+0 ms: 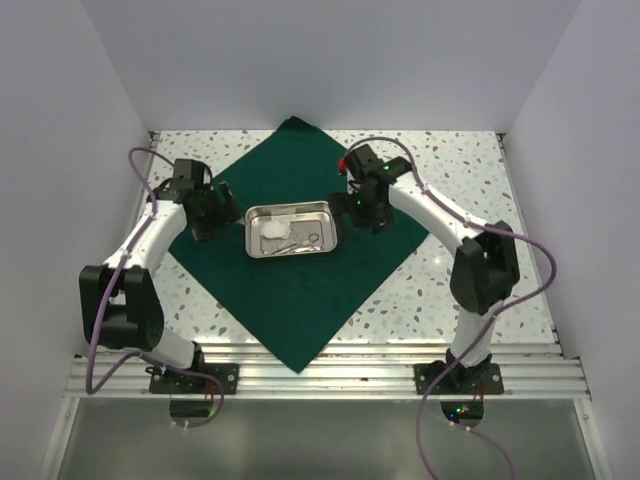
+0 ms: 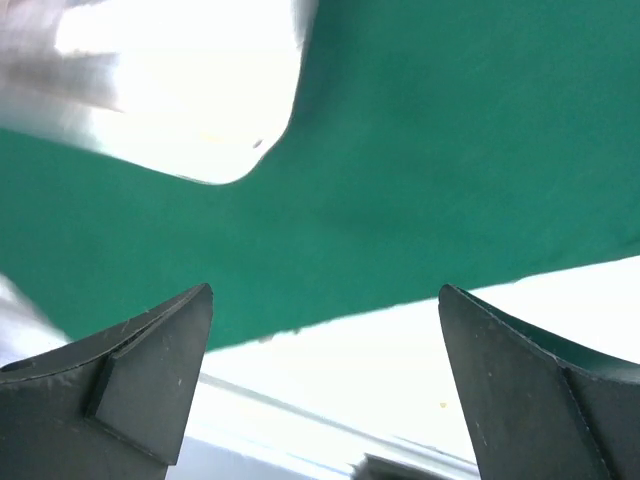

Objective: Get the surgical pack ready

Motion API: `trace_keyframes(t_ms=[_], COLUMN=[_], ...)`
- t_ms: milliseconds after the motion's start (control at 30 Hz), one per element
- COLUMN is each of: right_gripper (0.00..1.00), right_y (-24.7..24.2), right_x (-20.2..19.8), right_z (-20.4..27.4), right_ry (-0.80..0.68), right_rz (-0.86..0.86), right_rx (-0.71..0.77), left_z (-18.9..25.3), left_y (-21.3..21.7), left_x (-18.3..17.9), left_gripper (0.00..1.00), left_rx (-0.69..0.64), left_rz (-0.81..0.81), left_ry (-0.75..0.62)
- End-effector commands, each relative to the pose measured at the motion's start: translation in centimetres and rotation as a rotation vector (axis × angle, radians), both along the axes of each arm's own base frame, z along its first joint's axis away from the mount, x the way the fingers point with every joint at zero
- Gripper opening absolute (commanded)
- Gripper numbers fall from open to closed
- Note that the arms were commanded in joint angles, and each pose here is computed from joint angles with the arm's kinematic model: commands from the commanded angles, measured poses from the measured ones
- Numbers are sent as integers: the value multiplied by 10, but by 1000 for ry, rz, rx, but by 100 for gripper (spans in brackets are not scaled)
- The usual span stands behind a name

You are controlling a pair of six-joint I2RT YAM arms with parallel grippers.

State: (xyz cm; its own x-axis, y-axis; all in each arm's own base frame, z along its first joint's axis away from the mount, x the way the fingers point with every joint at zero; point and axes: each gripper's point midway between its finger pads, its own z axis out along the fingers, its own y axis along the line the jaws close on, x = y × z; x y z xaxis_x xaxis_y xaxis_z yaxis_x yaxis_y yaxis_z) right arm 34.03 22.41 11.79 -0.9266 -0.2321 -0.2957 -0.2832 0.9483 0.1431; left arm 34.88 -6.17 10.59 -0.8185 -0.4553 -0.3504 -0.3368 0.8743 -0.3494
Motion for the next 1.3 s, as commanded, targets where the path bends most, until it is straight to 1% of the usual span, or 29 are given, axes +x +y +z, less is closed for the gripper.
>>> trace_keyframes(t_ms=[0, 33, 67, 100, 133, 167, 200, 233, 267, 300, 333, 367, 400, 433, 533, 667, 733, 767, 800, 833, 900, 1033, 1100, 1167, 1267], right_gripper=[99, 99, 99, 97, 95, 91, 88, 75, 68, 66, 65, 65, 65, 66, 67, 66, 64, 63, 59, 57, 55, 52, 50, 45, 42], right_y=[34, 47, 53, 62, 72, 82, 93, 99, 104, 112, 114, 116, 120, 120, 125, 141, 153, 155, 157, 162, 163, 171, 167, 166, 164], right_x=[-56, -86, -102, -117, -147, -169, -183, -211, -225, -238, -257, -265, -268, -277, -286, -302, -311, -313, -315, -318, -317, -314, -311, -307, -305], right_z=[32, 24, 33, 31, 21, 17, 13, 1, -4, -11, -21, -26, -31, -41, -54, -63, -63, -71, -74, -75, -80, -77, -84, -87, -92], right_ry=[-104, -89, -110, -107, -77, -34, -26, 17, 37, 66, 89, 98, 80, 93, 93, 118, 108, 124, 129, 128, 127, 103, 111, 101, 95], right_rz=[242, 327, 374, 425, 514, 573, 622, 700, 739, 778, 830, 851, 866, 892, 952, 1011, 1043, 1046, 1051, 1062, 1066, 1064, 1057, 1050, 1049], right_rx=[21, 5, 25, 41, 41, 84, 117, 118, 124, 145, 137, 136, 135, 112, 86, 107, 123, 108, 104, 103, 79, 80, 45, 20, 1], left_z=[28, 31, 36, 35, 38, 38, 36, 38, 38, 38, 41, 43, 43, 44, 49, 55, 59, 59, 60, 60, 63, 67, 67, 67, 65], left_y=[10, 11, 12, 13, 14, 14, 15, 16, 17, 16, 17, 17, 18, 19, 20, 23, 25, 27, 28, 28, 30, 30, 30, 38, 39], left_x=[-13, -15, -20, -24, -28, -30, -33, -36, -38, -41, -44, -46, -48, -51, -60, -65, -65, -67, -66, -67, -67, -68, -68, -67, -67], left_gripper=[83, 83, 83, 83, 83, 83, 83, 83, 83, 83, 83, 83, 83, 83, 83, 83, 83, 83, 83, 83, 83, 83, 83, 83, 83], left_rx=[28, 31, 34, 38, 40, 40, 44, 48, 48, 46, 46, 46, 50, 51, 53, 65, 68, 69, 68, 69, 72, 74, 76, 78, 77], left_rz=[29, 33, 40, 44, 47, 52, 57, 65, 68, 72, 78, 82, 82, 86, 91, 97, 103, 105, 104, 102, 100, 87, 83, 103, 104], left_ry=[-74, -78, -84, -78, -76, -73, -66, -65, -63, -62, -68, -72, -74, -72, -84, -98, -107, -103, -103, -102, -107, -119, -118, -118, -112])
